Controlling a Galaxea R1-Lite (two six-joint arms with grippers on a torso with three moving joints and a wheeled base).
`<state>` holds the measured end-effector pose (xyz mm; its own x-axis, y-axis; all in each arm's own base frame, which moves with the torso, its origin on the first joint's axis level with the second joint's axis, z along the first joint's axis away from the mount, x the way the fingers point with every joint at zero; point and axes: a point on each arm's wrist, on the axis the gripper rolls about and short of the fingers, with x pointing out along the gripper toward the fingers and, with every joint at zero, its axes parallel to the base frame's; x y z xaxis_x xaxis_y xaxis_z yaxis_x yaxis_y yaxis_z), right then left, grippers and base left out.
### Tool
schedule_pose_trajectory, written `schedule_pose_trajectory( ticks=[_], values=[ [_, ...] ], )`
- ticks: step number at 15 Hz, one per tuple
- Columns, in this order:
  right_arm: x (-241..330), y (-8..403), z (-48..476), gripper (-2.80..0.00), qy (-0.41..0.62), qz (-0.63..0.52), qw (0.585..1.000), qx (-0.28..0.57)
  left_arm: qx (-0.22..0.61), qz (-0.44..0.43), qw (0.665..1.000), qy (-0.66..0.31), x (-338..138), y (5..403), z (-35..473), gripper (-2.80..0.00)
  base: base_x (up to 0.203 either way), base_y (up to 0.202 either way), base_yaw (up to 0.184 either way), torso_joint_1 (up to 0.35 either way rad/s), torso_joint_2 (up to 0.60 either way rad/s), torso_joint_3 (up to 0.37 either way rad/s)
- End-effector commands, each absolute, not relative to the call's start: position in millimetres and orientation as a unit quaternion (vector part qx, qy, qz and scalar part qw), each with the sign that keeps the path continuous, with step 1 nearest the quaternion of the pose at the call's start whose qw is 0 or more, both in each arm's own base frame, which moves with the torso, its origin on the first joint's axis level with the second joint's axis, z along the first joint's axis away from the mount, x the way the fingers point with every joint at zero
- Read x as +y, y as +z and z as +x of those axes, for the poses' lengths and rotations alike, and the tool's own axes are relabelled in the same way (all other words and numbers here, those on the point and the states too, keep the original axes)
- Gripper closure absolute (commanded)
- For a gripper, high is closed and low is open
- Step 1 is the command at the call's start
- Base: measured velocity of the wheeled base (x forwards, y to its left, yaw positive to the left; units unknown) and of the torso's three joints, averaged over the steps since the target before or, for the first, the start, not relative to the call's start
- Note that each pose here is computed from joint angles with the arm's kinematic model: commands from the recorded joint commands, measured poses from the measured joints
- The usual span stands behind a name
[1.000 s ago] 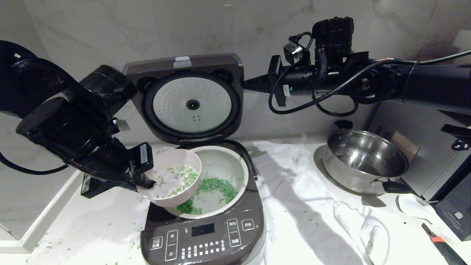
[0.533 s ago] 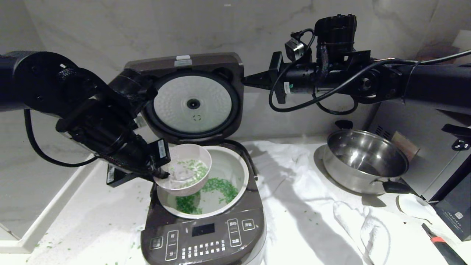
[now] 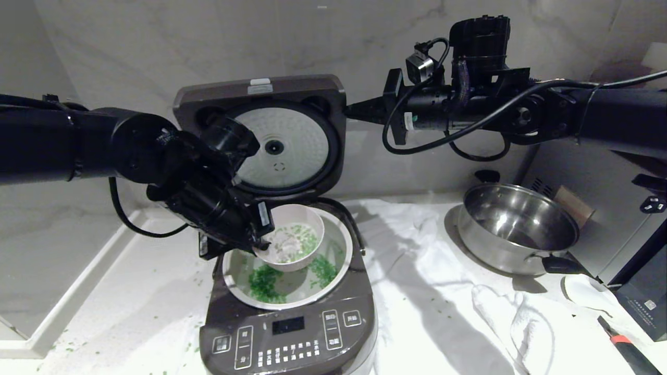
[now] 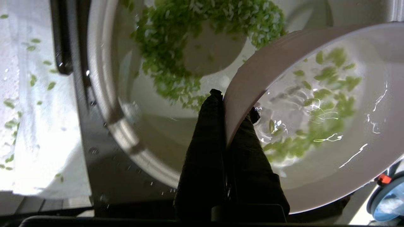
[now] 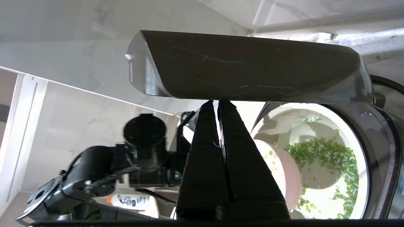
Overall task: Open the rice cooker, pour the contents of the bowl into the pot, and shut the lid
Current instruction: Pour the water from the bowl into the rice cooker
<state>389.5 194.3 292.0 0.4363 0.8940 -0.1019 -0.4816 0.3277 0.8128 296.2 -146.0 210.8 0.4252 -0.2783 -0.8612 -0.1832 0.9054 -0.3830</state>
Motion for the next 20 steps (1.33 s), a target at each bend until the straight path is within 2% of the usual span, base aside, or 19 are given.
schedule_pose_trajectory(
  ticks=[1, 5, 10, 14, 20],
  values=[
    [194.0, 291.6, 389.9, 0.00, 0.450, 0.367, 0.763, 0.284, 0.533, -0.217, 0.817, -0.026, -148.2, 200.7, 301.6, 0.00, 0.000, 0.000, 0.000, 0.000, 0.00, 0.000],
    [193.8, 293.2, 388.8, 0.00, 0.452, 0.367, 0.763, 0.282, 0.483, -0.226, 0.846, -0.014, -150.4, 193.8, 310.1, 0.00, 0.000, 0.000, 0.000, 0.000, 0.00, 0.000],
    [187.3, 294.5, 395.1, 0.00, 0.449, 0.375, 0.766, 0.266, 0.498, -0.222, 0.838, 0.016, -138.1, 182.2, 299.9, 0.00, 0.000, 0.000, 0.000, 0.000, 0.00, 0.000],
    [184.1, 297.8, 395.0, 0.00, 0.447, 0.384, 0.764, 0.263, 0.475, -0.237, 0.847, 0.018, -129.8, 184.1, 303.9, 0.00, 0.000, 0.000, 0.000, 0.000, 0.00, 0.000],
    [184.3, 297.1, 395.4, 0.00, 0.447, 0.384, 0.763, 0.265, 0.362, -0.219, 0.905, 0.035, -131.4, 151.4, 296.3, 0.00, 0.000, 0.000, 0.000, 0.000, 0.00, 0.000]
  ],
)
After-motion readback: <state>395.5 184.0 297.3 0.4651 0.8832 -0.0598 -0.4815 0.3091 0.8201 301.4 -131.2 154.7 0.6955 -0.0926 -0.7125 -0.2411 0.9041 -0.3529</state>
